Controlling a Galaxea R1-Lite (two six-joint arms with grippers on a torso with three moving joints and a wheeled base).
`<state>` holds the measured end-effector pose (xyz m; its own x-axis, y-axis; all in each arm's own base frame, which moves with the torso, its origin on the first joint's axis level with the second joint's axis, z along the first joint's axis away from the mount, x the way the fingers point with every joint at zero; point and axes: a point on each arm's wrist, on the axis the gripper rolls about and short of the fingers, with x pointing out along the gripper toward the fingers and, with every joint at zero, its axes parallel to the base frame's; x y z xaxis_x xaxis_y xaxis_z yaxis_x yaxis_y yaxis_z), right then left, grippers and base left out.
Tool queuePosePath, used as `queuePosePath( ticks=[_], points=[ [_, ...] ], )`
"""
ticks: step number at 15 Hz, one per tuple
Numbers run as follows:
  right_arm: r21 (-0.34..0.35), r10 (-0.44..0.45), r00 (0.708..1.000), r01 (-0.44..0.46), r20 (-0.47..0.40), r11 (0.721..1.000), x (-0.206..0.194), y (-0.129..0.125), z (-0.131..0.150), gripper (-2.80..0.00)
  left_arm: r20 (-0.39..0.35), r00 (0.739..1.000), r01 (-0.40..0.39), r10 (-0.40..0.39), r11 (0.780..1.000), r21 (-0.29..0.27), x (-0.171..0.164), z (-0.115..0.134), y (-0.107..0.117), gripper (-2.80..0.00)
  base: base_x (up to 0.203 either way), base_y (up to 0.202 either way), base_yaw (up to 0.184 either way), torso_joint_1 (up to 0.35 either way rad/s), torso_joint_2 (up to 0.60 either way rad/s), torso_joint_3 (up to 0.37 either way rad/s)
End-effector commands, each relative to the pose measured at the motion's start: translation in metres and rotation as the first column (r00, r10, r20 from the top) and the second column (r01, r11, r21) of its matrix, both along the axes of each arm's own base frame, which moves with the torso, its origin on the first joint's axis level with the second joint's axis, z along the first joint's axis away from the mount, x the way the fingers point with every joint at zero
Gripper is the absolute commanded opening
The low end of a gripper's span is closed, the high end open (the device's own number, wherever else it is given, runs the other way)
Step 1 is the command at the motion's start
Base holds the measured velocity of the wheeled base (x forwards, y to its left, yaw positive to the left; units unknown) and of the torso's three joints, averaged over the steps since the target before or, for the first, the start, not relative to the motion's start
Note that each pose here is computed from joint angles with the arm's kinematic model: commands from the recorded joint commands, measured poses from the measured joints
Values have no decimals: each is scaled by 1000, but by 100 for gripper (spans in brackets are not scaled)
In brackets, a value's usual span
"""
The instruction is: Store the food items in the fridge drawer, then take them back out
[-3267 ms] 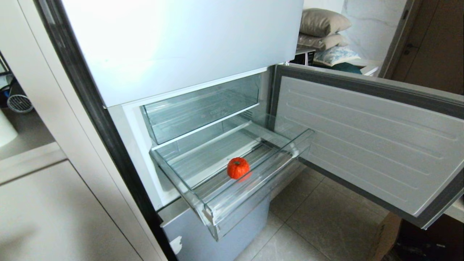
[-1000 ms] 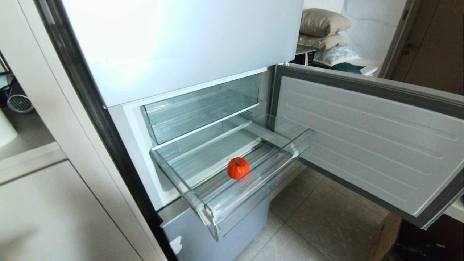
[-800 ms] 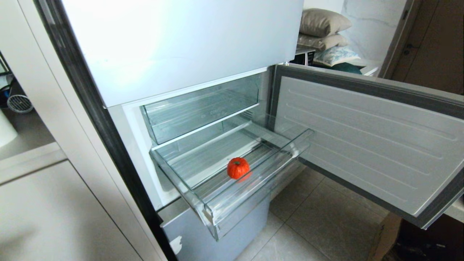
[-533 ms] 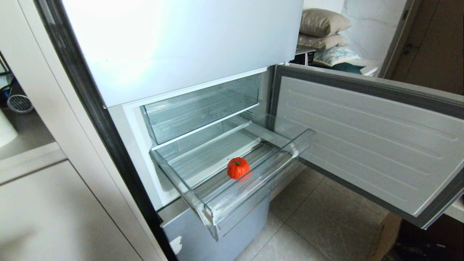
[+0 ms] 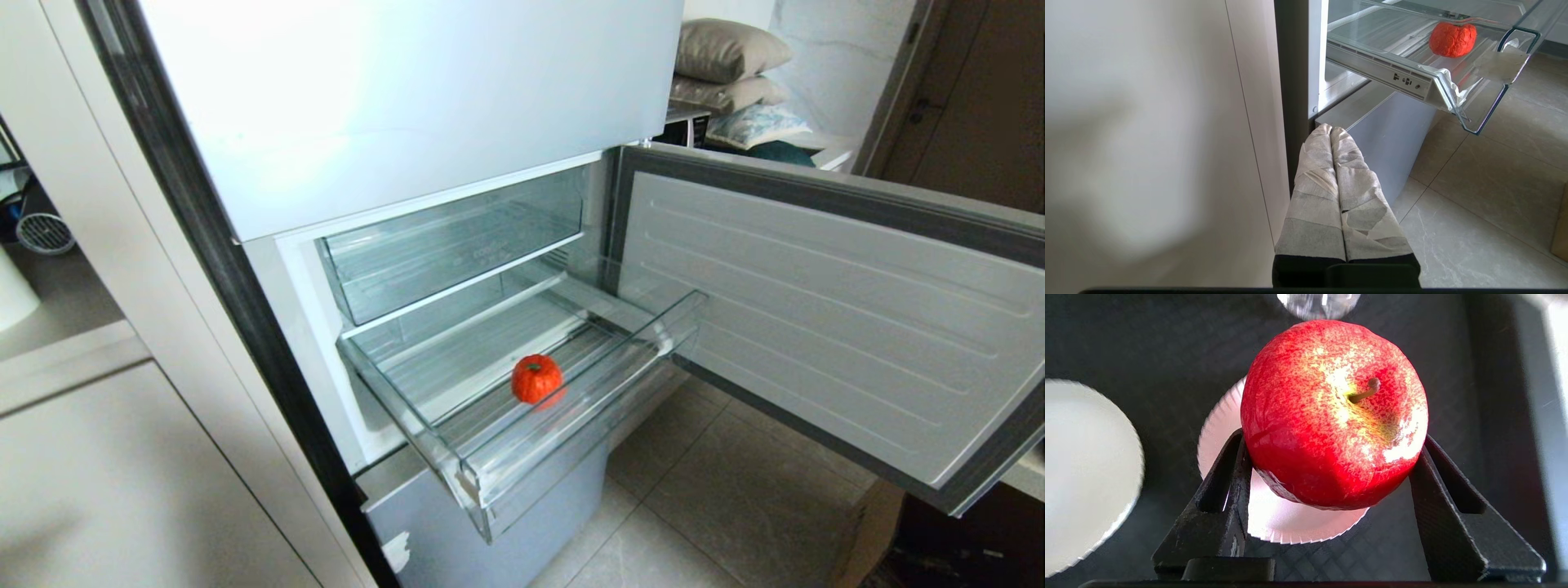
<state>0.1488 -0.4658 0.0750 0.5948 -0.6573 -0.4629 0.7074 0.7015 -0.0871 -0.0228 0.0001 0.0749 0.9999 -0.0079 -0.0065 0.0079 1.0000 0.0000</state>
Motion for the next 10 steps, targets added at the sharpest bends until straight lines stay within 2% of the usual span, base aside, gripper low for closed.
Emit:
queuePosePath(
  ticks=[1,10],
  points=[
    [18,7,1000,-7,-4,1000,0,-1,-6,-280,0,1000,0,0,1000,0,0,0,0,-280,0,0,0,0,0,0],
    [10,17,1000,-16,-9,1000,0,1,-1,-280,0,1000,0,0,1000,0,0,0,0,-280,0,0,0,0,0,0]
  ],
)
